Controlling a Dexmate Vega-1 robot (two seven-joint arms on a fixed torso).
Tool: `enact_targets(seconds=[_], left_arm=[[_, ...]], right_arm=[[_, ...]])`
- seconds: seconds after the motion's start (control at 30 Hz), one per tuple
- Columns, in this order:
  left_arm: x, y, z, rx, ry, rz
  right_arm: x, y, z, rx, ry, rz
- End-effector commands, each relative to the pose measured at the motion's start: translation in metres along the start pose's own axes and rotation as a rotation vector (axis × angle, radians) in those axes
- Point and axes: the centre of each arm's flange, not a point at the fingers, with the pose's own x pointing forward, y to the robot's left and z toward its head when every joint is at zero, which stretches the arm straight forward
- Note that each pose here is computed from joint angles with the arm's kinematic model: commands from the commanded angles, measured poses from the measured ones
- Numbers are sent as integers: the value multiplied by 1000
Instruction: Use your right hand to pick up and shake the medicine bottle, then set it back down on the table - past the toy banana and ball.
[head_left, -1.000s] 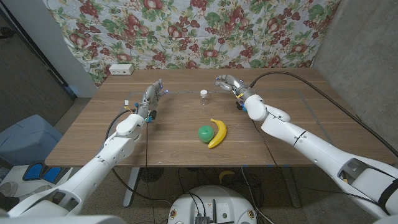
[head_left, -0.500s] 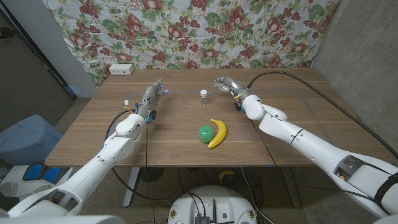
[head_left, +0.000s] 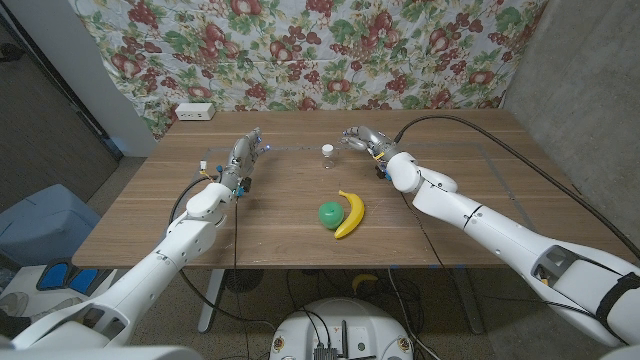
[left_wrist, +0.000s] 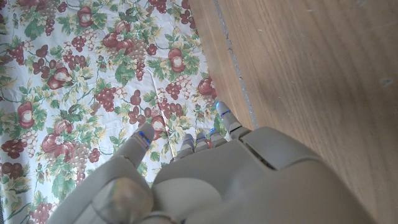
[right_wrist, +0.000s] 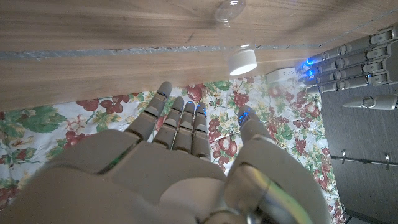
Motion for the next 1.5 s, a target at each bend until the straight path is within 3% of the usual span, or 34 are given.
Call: enact_targets(seconds=[0.03, 0.5, 0.93, 1.5], left_arm=[[1, 2, -1, -1, 3, 1], [2, 3, -2, -6, 7, 3], [3, 4, -2, -6, 11, 4], [-1, 4, -2, -10, 6, 10]], right_arm=[[5, 5, 2, -12, 3, 21], [13, 14, 2, -15, 6, 67], [18, 19, 6, -35, -26, 111], [25, 30, 16, -132, -28, 55]])
